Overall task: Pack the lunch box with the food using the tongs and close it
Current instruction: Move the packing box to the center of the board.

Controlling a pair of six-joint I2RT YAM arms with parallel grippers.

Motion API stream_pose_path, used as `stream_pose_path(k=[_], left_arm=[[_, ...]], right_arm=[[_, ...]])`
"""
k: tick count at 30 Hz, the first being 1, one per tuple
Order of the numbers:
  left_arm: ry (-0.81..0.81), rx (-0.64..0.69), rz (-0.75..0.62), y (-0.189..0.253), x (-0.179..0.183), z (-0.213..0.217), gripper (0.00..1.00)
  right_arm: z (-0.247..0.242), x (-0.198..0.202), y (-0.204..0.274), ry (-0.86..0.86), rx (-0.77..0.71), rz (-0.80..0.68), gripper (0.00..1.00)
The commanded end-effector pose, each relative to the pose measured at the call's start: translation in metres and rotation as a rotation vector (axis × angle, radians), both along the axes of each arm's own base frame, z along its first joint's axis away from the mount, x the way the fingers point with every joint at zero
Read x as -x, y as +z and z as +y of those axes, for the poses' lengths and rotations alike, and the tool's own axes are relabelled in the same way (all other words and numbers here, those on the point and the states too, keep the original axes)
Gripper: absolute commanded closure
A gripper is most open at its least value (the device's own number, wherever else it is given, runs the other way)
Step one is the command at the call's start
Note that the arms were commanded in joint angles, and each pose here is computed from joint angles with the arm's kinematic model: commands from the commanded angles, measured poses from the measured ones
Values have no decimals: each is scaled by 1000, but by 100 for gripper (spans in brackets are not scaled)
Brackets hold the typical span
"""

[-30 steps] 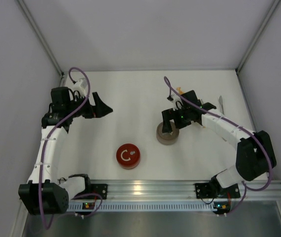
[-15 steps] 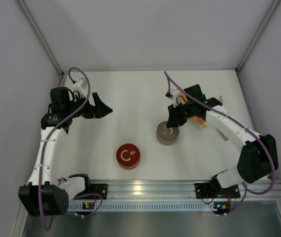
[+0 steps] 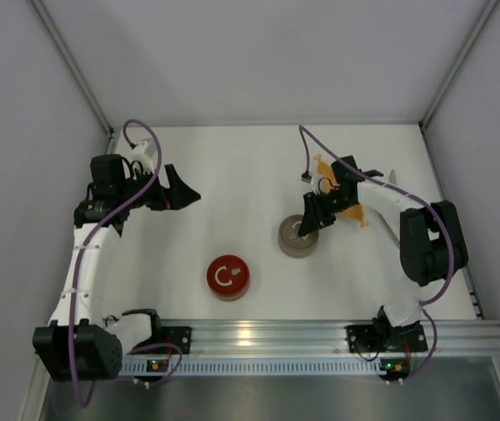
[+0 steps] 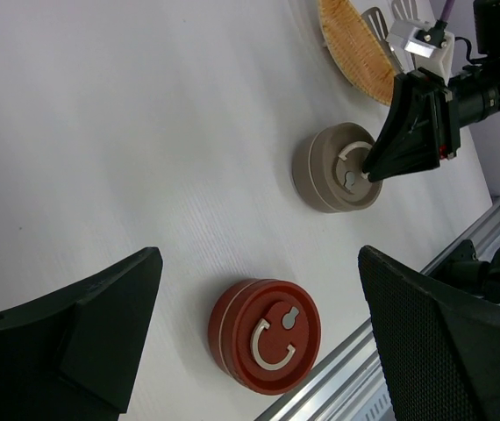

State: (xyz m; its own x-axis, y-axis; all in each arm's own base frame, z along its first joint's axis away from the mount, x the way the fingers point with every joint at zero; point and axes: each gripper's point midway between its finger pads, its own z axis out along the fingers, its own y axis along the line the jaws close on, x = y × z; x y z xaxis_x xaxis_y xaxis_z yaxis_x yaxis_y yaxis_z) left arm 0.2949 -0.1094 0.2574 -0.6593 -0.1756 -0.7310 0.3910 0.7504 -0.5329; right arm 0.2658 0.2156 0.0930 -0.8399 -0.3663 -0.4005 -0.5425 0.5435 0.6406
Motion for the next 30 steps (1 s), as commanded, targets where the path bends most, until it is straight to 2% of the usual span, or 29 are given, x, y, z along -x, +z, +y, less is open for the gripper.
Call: stream_pose_path(k=[1,3,7,10,13,17,20,25,30], left_arm=[[-18,6,-15,0,-4,-1,2],[-17,5,-12,-2,-5,-1,2],[-21,8,-9,-4,-7,-1,2],[-27,9,-15,-2,-6,-2,2],[-42,7,-21,-1,-4,-3,2],[-115,21,-50,4,4,-10,2],[-245,40,-83,7,17,-21,2],[-316,62,-65,5,24,-26,2],[-306,50,-56,2,21,-24,2]], right_arm=[[-12,-17,7,-34,-87,24,75],[-18,-18,3,-40,-89,53,74],[-24,-19,4,-31,-76,37,65],[-22,-21,21,-6,-99,-1,54],[-19,-26,46,35,-128,-64,47],[-24,-52,66,45,-74,-210,45],[-30,-70,58,70,9,-272,45],[-41,-85,28,100,123,-262,45],[-40,-84,6,143,170,-263,45]])
